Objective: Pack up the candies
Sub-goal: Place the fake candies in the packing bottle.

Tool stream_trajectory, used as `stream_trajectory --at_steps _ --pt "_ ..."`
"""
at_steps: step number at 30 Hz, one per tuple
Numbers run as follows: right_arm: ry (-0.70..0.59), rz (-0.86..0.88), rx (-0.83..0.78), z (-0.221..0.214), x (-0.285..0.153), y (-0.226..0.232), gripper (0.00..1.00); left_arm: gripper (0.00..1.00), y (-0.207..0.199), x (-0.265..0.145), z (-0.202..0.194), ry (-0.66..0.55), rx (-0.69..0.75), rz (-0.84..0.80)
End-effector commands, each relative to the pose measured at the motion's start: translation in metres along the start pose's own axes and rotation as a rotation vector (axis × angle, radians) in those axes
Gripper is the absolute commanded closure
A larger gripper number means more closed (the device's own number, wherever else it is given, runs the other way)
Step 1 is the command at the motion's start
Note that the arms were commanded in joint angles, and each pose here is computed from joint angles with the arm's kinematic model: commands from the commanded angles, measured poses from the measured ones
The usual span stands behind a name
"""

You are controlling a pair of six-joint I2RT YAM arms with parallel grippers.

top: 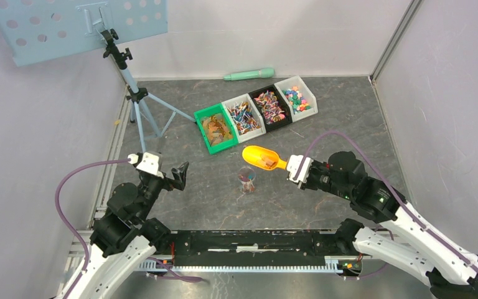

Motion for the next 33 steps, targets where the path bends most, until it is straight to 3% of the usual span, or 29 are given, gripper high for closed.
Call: stream_trajectory --at_steps 1,33 --pt "-0.005 0.05 -0.064 0.007 -0.018 0.002 1.0 0.0 0.001 0.003 0.006 -0.024 0.038 0.0" --pt "0.168 0.181 -0.023 0.002 -0.026 0.01 1.0 0.0 0.001 0.002 0.007 -0.027 0.037 -0.001"
Point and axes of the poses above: each gripper's point midway between its finger pads, its own x axis out along the fingers, its own y axis along the line the jaws close on, z = x × y, the point moved 4 cm from there along -x, back along the fingers, and after that the axes turned 2 degrees about x, right-handed, at the moved point
